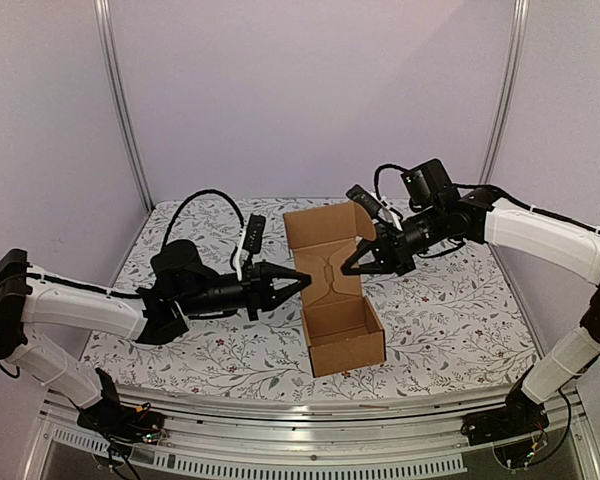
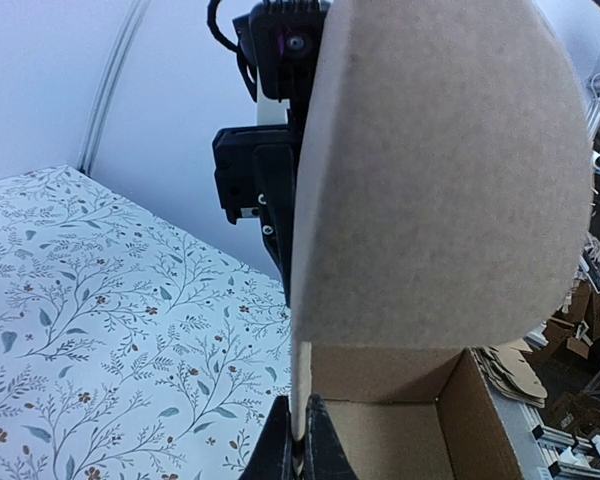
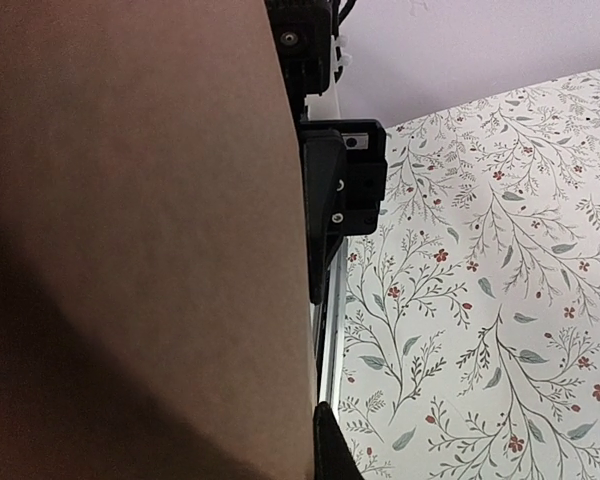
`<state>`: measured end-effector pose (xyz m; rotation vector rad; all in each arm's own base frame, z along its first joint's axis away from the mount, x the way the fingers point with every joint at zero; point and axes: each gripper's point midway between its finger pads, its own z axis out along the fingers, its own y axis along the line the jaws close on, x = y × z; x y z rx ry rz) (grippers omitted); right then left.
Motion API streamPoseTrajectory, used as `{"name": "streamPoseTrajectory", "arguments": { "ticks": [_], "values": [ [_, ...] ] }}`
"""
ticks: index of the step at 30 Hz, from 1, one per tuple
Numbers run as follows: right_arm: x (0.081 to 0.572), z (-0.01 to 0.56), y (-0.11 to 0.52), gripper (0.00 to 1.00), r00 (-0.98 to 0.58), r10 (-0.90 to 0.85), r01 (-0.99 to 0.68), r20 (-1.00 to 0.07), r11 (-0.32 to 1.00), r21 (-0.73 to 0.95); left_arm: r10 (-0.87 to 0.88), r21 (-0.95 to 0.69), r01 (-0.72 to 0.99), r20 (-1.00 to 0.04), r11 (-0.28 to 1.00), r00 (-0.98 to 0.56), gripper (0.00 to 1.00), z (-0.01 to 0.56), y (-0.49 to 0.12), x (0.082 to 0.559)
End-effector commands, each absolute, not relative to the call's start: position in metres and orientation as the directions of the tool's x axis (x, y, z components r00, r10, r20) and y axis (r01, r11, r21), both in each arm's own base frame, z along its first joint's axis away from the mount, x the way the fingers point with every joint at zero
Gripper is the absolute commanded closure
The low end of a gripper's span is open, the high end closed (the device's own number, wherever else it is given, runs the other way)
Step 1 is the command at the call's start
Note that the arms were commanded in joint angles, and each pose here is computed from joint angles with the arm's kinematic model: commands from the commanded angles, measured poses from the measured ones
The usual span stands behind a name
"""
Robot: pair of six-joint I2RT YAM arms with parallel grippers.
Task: Fold the paper box
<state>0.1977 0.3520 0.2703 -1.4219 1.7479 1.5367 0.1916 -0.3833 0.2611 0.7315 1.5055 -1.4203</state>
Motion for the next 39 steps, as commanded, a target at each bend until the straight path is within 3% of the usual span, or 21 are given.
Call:
{"name": "streamPoseTrajectory", "arguments": {
  "ticks": [1, 8, 11, 19, 23, 27, 29, 30, 36, 39],
  "values": [
    [0.195, 0.243, 0.350, 1.00, -0.431, -0.471, -0.853, -0.770, -0.064, 0.517, -0.202, -0.414, 0.886, -0.905, 0.207, -0.375, 1.00, 0.268, -0.379, 0.207],
    [0.198, 0.239, 0.349, 1.00, -0.431, -0.476, -0.863, -0.766, -0.032, 0.505, -0.186, -0.409, 0.868, -0.911, 0.283, -0.368, 1.00, 0.261, -0.376, 0.216],
    [0.199, 0.239, 0.349, 1.00, -0.435, -0.476, -0.862, -0.764, -0.026, 0.507, -0.178, -0.401, 0.873, -0.914, 0.278, -0.363, 0.88, 0.261, -0.377, 0.215],
    [0.199, 0.239, 0.350, 1.00, -0.448, -0.477, -0.852, -0.756, -0.028, 0.522, -0.150, -0.381, 0.892, -0.923, 0.245, -0.353, 0.94, 0.262, -0.388, 0.211],
    [0.198, 0.241, 0.351, 1.00, -0.451, -0.474, -0.848, -0.756, -0.035, 0.528, -0.135, -0.383, 0.893, -0.923, 0.236, -0.361, 0.87, 0.257, -0.393, 0.211],
    [0.198, 0.238, 0.350, 1.00, -0.456, -0.477, -0.846, -0.751, -0.030, 0.533, -0.126, -0.387, 0.894, -0.922, 0.226, -0.367, 1.00, 0.253, -0.397, 0.212],
    [0.198, 0.236, 0.349, 1.00, -0.460, -0.481, -0.844, -0.746, -0.023, 0.536, -0.131, -0.382, 0.895, -0.924, 0.232, -0.360, 1.00, 0.252, -0.397, 0.213],
    [0.199, 0.234, 0.348, 0.98, -0.465, -0.486, -0.843, -0.740, -0.015, 0.538, -0.131, -0.375, 0.895, -0.926, 0.241, -0.353, 1.00, 0.251, -0.396, 0.213],
    [0.209, 0.239, 0.313, 0.61, -0.456, -0.514, -0.862, -0.727, 0.049, 0.505, -0.008, -0.276, 0.916, -0.958, 0.291, -0.287, 1.00, 0.225, -0.388, 0.210],
    [0.210, 0.246, 0.288, 0.49, -0.391, -0.560, -0.904, -0.730, 0.083, 0.420, 0.075, -0.235, 0.936, -0.962, 0.262, -0.262, 1.00, 0.208, -0.387, 0.201]
  ]
}}
